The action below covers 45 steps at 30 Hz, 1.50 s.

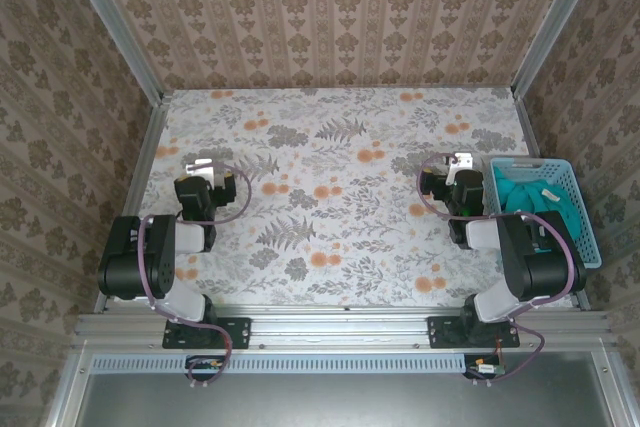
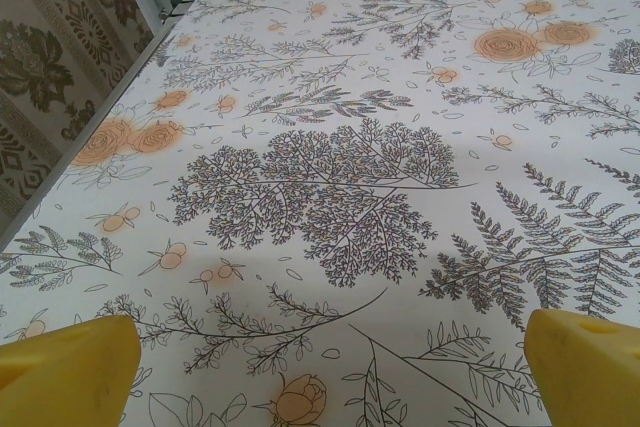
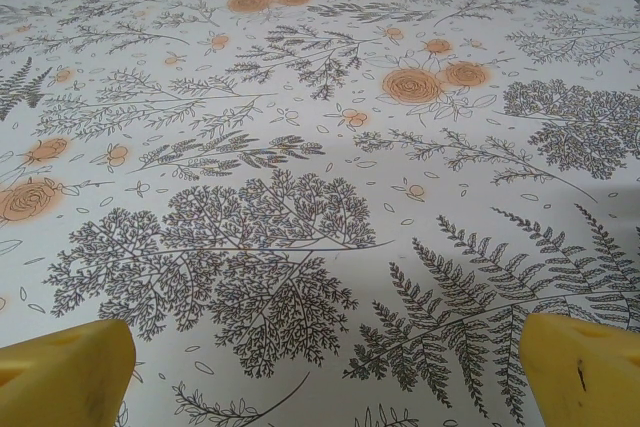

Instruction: Fold the inside-out t-shirt

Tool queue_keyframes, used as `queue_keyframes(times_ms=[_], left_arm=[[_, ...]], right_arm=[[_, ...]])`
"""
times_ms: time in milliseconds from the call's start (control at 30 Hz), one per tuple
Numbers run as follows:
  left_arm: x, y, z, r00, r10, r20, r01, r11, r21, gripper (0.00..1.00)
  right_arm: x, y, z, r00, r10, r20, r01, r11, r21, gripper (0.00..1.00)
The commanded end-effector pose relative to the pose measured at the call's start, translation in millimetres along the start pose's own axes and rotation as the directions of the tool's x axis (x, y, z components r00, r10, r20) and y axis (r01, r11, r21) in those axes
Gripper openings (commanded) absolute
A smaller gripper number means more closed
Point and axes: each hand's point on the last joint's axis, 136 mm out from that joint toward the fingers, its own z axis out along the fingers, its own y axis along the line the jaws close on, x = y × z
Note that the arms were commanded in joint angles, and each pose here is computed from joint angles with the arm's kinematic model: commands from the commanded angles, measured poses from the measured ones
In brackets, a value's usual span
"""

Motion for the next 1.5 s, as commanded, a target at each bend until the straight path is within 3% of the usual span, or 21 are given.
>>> queue_keyframes(times_ms=[0, 700, 933, 1067, 1167, 1233, 1333, 1400, 1467], left_arm=[[-15, 0, 2, 0.999, 0.007, 0.038, -0.008, 1.000, 0.006, 1.00], [-20, -1, -2, 0.998, 0.024, 0.052, -0.024, 1.000, 0.003, 1.00], [-44, 1, -35, 0.992, 0.023, 0.121, -0.022, 1.000, -0.009, 1.00], [-69, -1, -61, 0.990, 0.017, 0.142, -0.019, 1.000, 0.014, 1.00], [-93, 4, -85, 0.984, -0.060, 0.166, 0.057, 0.998, 0.024, 1.00], [-110, 1, -102, 0.977, -0.117, 0.179, 0.106, 0.992, 0.072, 1.00], [-139, -15, -131, 0.962, -0.192, 0.192, 0.150, 0.965, 0.213, 1.00], [-146, -21, -145, 0.955, -0.261, 0.139, 0.216, 0.937, 0.274, 1.00], [-140, -19, -150, 0.940, -0.338, 0.048, 0.315, 0.913, 0.260, 1.00]], right_arm=[[-14, 2, 0, 0.999, 0.001, 0.047, -0.001, 1.000, -0.005, 1.00], [-16, 4, -1, 0.999, -0.005, 0.052, 0.006, 1.000, -0.024, 1.00], [-31, 18, -19, 0.994, -0.056, 0.096, 0.063, 0.996, -0.070, 1.00], [-55, 36, -44, 0.979, -0.136, 0.155, 0.150, 0.985, -0.084, 1.00], [-81, 52, -65, 0.972, -0.153, 0.180, 0.177, 0.977, -0.120, 1.00], [-104, 59, -84, 0.978, -0.107, 0.180, 0.138, 0.976, -0.166, 1.00], [-134, 47, -113, 0.987, 0.103, 0.126, -0.082, 0.984, -0.159, 1.00], [-143, 43, -131, 0.980, 0.176, 0.088, -0.161, 0.974, -0.161, 1.00], [-142, 37, -143, 0.976, 0.213, 0.045, -0.205, 0.969, -0.138, 1.00]])
